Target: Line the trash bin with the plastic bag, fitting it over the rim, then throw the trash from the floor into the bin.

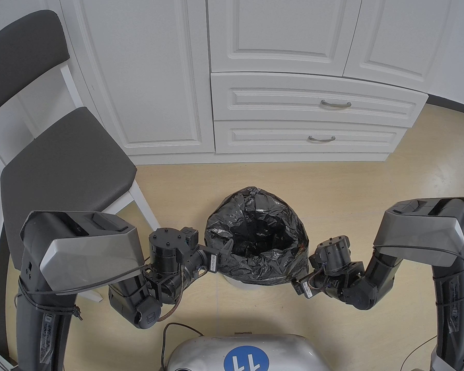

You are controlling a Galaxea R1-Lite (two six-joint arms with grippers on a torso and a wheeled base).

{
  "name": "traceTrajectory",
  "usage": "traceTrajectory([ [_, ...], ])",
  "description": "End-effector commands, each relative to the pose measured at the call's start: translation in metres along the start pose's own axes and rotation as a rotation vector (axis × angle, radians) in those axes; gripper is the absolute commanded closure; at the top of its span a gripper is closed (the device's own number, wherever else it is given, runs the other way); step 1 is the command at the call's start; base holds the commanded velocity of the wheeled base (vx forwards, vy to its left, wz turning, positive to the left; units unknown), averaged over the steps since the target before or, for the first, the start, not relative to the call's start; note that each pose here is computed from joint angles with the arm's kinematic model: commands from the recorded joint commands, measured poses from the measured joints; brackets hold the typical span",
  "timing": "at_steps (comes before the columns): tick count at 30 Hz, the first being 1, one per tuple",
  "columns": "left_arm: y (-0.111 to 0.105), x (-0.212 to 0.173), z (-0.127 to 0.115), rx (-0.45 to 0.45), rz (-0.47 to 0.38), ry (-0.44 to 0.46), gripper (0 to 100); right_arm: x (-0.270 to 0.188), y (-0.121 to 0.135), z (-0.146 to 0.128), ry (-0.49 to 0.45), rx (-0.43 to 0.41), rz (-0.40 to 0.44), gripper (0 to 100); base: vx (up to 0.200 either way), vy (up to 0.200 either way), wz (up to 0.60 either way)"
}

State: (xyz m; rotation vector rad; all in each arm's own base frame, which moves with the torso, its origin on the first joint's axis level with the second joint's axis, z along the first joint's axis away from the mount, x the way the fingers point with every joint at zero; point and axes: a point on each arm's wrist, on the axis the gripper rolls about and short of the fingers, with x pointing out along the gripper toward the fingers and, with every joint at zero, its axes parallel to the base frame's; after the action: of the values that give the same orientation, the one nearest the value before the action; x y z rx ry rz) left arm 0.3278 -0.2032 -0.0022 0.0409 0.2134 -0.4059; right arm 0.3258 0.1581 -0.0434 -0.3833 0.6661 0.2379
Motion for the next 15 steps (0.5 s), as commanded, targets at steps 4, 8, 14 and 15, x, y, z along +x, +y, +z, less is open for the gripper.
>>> traceTrajectory([
  [4,-0.001,0.004,-0.009,0.002,0.0,0.019,0,0.036,-0.004,-0.002,0.105,0.139,-0.015,0,0.0,0.0,0.0],
  [8,0.001,0.003,-0.008,-0.002,0.005,0.006,0,-0.01,-0.043,0.006,0.133,0.081,0.009,0,0.0,0.0,0.0],
  [14,0.003,0.003,-0.008,-0.006,0.008,-0.007,0,-0.059,-0.093,0.016,0.046,0.02,0.035,0,0.0,0.0,0.0],
  [15,0.003,0.003,-0.007,-0.006,0.008,-0.008,0,-0.061,-0.096,0.019,0.028,0.031,0.022,0,0.0,0.0,0.0],
])
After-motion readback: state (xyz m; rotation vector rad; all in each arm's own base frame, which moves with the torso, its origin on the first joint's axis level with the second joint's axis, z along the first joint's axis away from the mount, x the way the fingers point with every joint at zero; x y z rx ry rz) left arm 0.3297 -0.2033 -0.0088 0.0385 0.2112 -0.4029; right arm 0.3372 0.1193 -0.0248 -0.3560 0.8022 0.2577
